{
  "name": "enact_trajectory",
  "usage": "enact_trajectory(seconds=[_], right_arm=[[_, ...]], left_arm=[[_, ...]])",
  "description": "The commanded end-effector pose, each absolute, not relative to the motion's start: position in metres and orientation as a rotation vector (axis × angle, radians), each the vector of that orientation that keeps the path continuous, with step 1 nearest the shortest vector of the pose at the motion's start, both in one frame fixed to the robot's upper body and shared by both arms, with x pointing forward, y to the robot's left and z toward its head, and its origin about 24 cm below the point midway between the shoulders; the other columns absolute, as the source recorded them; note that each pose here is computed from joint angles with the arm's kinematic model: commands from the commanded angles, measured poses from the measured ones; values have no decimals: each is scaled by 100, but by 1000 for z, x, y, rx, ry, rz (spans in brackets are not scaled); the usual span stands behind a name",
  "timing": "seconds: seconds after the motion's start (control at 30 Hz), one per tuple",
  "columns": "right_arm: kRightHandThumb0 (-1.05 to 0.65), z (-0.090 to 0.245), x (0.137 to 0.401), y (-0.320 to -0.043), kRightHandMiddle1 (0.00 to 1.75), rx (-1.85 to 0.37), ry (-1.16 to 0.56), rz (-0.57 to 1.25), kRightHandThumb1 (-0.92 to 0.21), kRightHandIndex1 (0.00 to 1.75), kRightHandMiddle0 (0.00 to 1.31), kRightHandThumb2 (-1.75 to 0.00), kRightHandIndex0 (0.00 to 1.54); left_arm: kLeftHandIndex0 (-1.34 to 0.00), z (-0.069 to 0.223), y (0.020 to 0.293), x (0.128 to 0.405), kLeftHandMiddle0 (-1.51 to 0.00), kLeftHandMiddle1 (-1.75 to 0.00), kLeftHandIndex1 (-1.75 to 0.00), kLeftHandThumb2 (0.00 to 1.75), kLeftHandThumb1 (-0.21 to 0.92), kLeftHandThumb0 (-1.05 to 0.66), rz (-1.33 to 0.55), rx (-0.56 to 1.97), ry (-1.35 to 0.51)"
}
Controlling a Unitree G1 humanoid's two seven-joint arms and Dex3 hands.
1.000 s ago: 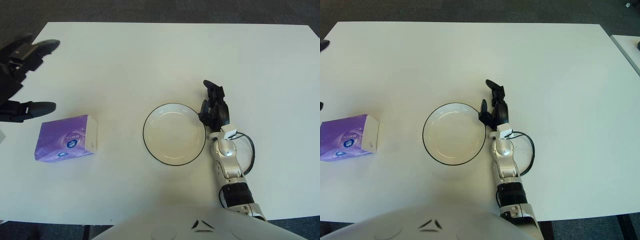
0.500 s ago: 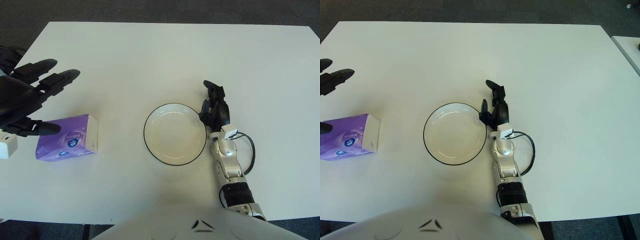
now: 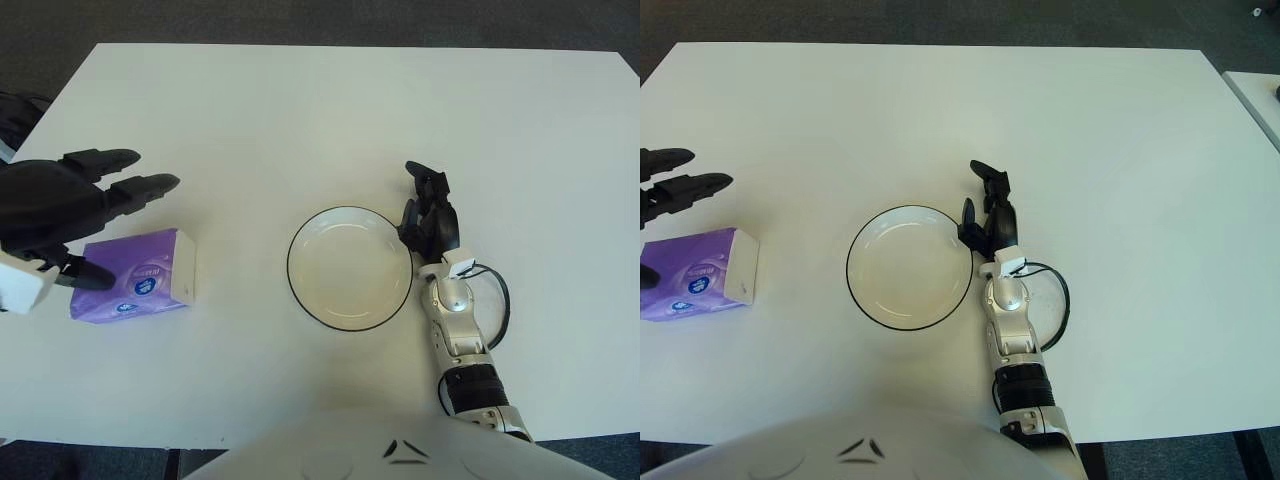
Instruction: Put the tissue paper into the plate.
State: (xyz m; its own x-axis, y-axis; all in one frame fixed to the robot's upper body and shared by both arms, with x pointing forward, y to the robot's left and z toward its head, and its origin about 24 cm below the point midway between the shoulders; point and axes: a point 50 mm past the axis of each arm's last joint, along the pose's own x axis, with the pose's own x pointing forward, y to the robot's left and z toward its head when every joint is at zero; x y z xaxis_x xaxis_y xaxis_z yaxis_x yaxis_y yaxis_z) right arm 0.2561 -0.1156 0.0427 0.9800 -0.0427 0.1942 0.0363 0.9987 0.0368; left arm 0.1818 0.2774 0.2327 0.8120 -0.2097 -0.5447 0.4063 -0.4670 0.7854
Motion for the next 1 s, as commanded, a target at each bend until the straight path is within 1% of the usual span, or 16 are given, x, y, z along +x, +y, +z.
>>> enact_trajectory(seconds=[0.0,0.27,0.57,0.73,0.97], right_arm=[[-63,-34,221,-126,92,10,205,-69,-92,14,0,-83,33],[-63,-34,221,-127,91,10,206,-66,-92,14,0,-83,32],[-62,-34,221,-127,90,12,203,-65,-92,14,0,-84,32],[-61,-33,221,-127,91,15,201,-70,-92,15,0,-83,32],[-61,-33,221,-128,94,14,196,-72,-92,16,0,-82,33]], left_arm=[[0,233,272,183,0,0,0,40,92,-105,-761,1902,234],[0,234,267,184,0,0,0,37,92,-105,-751,1851,296],[0,234,264,183,0,0,0,40,92,-105,-765,1827,305],[0,231,262,184,0,0,0,39,92,-105,-789,1810,342],[0,227,261,186,0,0,0,42,92,-105,-761,1804,394]])
